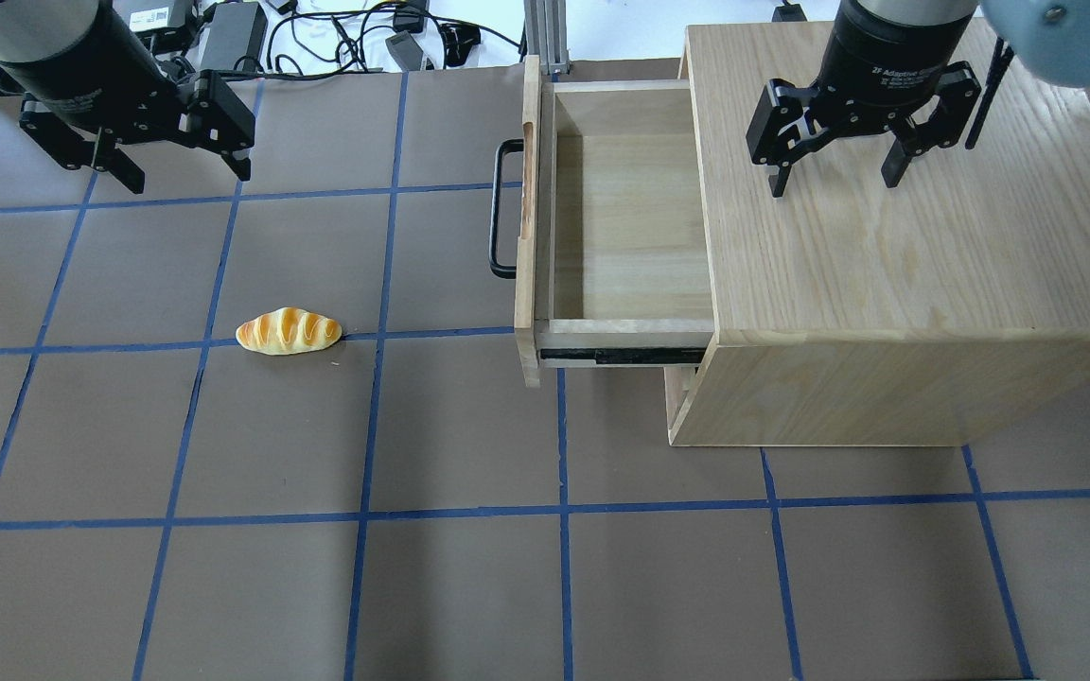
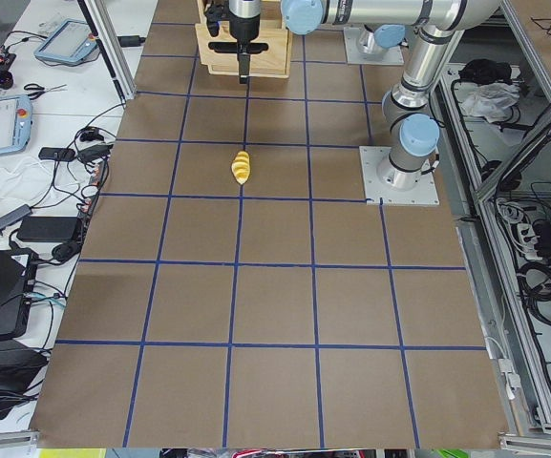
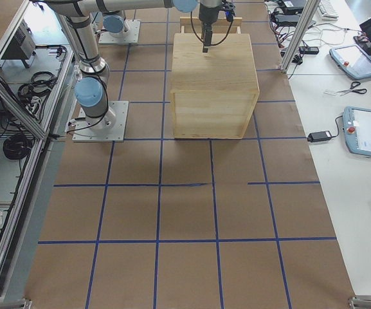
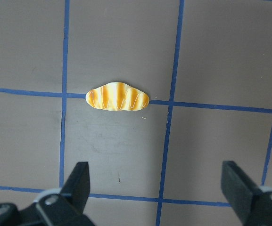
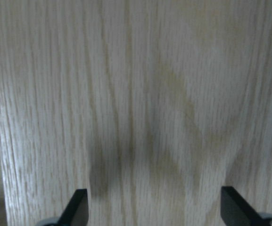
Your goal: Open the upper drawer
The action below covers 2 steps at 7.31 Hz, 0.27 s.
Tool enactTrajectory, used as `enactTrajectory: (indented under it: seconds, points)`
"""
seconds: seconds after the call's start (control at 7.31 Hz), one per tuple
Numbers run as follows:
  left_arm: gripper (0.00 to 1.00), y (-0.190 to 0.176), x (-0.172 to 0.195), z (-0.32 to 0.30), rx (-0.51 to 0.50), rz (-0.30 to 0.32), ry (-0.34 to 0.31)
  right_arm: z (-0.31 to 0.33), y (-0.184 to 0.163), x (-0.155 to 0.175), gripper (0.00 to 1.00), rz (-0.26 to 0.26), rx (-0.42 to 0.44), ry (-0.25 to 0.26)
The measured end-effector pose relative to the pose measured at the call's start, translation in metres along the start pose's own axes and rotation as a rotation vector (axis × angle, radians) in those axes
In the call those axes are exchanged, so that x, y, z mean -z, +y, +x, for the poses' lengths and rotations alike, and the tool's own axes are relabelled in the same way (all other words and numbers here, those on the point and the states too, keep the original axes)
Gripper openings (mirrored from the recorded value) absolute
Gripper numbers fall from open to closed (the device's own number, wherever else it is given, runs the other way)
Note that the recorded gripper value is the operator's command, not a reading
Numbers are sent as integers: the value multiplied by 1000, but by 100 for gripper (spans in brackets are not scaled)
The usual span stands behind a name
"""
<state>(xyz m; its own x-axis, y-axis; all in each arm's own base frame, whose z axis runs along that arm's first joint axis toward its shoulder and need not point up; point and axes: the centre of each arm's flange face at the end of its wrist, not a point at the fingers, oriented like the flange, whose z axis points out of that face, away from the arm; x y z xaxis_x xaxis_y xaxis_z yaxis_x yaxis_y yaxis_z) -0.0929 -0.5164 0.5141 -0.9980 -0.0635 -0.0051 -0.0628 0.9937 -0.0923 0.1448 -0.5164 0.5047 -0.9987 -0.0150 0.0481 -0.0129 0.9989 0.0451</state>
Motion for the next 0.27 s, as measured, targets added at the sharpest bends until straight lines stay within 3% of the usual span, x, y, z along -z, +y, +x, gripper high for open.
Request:
enactTrajectory:
  seconds: [0.27]
  points:
    - [100,10,-3,10,-22,-3,0,0,0,0,100,0,-1,0]
